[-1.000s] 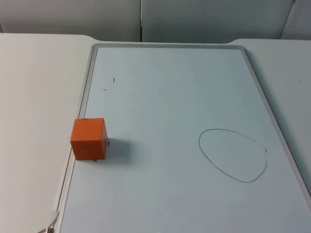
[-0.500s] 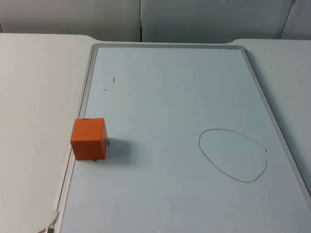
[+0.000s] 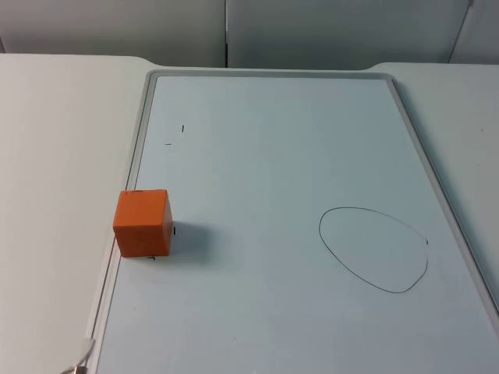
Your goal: Pick up one cube with the left hand and another cube with the right hand. First place the cube in the right hand at the target position, then stack the cube in the left hand on top.
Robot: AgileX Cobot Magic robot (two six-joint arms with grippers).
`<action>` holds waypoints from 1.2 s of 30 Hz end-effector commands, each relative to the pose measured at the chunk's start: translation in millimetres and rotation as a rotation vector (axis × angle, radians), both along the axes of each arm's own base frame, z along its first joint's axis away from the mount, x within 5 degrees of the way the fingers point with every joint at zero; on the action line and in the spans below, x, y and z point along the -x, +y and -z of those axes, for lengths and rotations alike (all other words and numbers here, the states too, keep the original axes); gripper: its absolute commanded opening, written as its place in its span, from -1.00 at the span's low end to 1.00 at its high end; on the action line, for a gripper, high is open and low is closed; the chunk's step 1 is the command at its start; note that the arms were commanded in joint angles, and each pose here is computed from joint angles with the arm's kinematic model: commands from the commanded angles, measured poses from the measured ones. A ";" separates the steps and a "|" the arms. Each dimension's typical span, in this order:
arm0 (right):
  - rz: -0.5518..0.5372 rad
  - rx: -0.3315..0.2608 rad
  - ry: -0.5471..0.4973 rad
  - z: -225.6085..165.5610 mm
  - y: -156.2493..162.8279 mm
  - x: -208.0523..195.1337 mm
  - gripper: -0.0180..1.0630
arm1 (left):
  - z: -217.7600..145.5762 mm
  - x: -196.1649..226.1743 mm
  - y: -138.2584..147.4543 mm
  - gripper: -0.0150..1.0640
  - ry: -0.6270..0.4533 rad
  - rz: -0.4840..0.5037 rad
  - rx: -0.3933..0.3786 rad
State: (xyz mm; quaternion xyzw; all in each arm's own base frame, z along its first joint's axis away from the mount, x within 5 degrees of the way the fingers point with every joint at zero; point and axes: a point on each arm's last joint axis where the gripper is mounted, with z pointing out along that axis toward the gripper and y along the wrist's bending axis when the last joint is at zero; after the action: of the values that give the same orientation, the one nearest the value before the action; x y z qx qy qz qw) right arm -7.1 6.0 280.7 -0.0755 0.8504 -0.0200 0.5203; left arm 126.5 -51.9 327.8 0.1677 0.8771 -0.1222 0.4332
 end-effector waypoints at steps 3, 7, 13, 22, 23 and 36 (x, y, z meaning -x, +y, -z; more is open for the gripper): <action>-0.080 -0.028 -0.083 -15.9 8.0 -6.6 0.96 | -6.4 20.7 4.2 -0.35 -0.065 0.011 0.043; -0.184 -0.061 -0.062 -30.1 17.0 -30.6 0.96 | -9.3 31.3 7.2 -0.35 -0.082 0.016 0.049; -0.362 -0.114 -0.036 -64.4 30.9 -86.1 0.92 | -9.5 33.0 7.1 -0.35 -0.078 0.019 0.057; -0.545 -0.162 -0.040 -111.9 42.8 -182.8 0.90 | -9.9 32.9 6.6 -0.35 -0.080 0.018 0.067; -0.568 -0.175 -0.031 -113.4 45.1 -194.9 0.90 | -9.9 32.9 6.6 -0.35 -0.080 0.018 0.067; -0.940 0.071 0.134 -69.4 177.7 -266.3 0.89 | -10.0 33.0 6.3 -0.35 -0.077 0.018 0.074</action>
State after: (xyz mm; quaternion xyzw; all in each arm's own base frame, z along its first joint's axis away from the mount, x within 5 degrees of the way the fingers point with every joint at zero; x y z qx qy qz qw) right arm 255.7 166.7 360.9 -0.4523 0.7556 0.2031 0.4280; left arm 95.2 -44.5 337.7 0.1662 0.8553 -0.1414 0.4700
